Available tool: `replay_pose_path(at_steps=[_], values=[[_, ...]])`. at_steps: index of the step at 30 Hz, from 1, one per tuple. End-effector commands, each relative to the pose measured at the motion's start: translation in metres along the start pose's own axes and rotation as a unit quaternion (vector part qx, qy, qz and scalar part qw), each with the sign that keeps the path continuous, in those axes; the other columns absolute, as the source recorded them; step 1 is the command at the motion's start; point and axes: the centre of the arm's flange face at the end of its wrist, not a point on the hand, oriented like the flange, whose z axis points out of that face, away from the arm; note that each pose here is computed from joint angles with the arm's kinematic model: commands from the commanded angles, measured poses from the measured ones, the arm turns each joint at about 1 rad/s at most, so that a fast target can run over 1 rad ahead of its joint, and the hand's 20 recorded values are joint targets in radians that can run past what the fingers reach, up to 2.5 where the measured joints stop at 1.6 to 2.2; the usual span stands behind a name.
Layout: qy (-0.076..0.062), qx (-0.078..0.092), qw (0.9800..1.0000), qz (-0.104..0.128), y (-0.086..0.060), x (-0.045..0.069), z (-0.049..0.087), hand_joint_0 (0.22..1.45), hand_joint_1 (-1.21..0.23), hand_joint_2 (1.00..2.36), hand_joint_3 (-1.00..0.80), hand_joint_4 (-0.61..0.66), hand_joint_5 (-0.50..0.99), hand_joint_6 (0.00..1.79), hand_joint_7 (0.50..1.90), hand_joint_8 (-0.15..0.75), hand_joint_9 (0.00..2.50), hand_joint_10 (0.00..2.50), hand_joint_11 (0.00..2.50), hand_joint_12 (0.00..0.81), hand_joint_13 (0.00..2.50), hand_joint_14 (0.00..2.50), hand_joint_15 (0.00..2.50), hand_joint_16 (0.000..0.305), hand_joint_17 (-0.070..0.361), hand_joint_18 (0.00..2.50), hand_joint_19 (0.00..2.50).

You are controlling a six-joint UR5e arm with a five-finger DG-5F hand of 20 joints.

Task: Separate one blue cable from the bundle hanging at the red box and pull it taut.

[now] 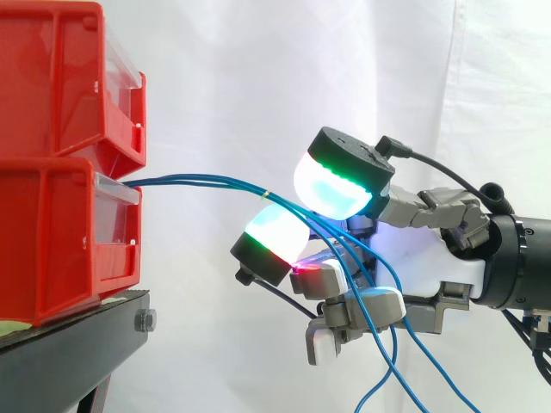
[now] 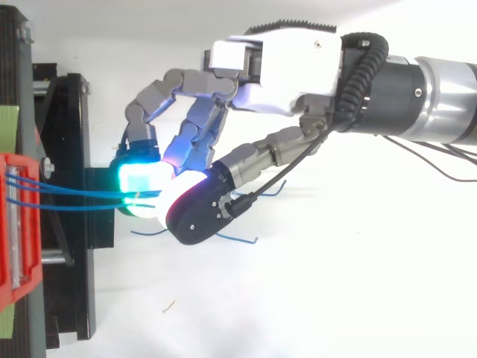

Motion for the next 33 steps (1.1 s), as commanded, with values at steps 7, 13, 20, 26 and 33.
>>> replay_pose_path(at_steps=[7,13,20,26,33], values=[[0.000,0.000,1.0000,0.000,0.0000,0.0000,0.0000,0.62,-0.88,1.01,-0.41,0.18,-0.22,0.86,0.97,0.342,0.98,0.02,1.12,0.387,1.32,0.02,1.39,0.041,0.091,0.96,0.57],[0.000,0.001,1.0000,0.000,-0.0002,0.0000,-0.0002,0.66,-0.79,1.01,-0.43,0.17,-0.20,0.86,0.96,0.346,1.02,0.02,1.12,0.387,1.33,0.02,1.38,0.040,0.090,0.97,0.58],[0.000,0.002,1.0000,0.000,-0.0004,0.0000,-0.0003,0.72,-0.91,1.01,-0.37,0.18,-0.21,0.86,0.98,0.350,0.98,0.02,1.12,0.395,1.30,0.02,1.36,0.041,0.092,0.97,0.56],[0.000,0.002,1.0000,0.000,-0.0004,0.0000,-0.0003,0.62,-0.85,1.00,-0.50,0.18,-0.20,0.87,0.97,0.356,1.00,0.02,1.12,0.392,1.27,0.02,1.34,0.041,0.091,0.96,0.58],[0.000,0.002,1.0000,0.000,-0.0004,0.0000,-0.0003,0.59,-0.75,1.00,-0.50,0.17,-0.19,0.85,0.99,0.363,1.05,0.02,1.10,0.386,1.27,0.02,1.32,0.040,0.091,0.96,0.59]])
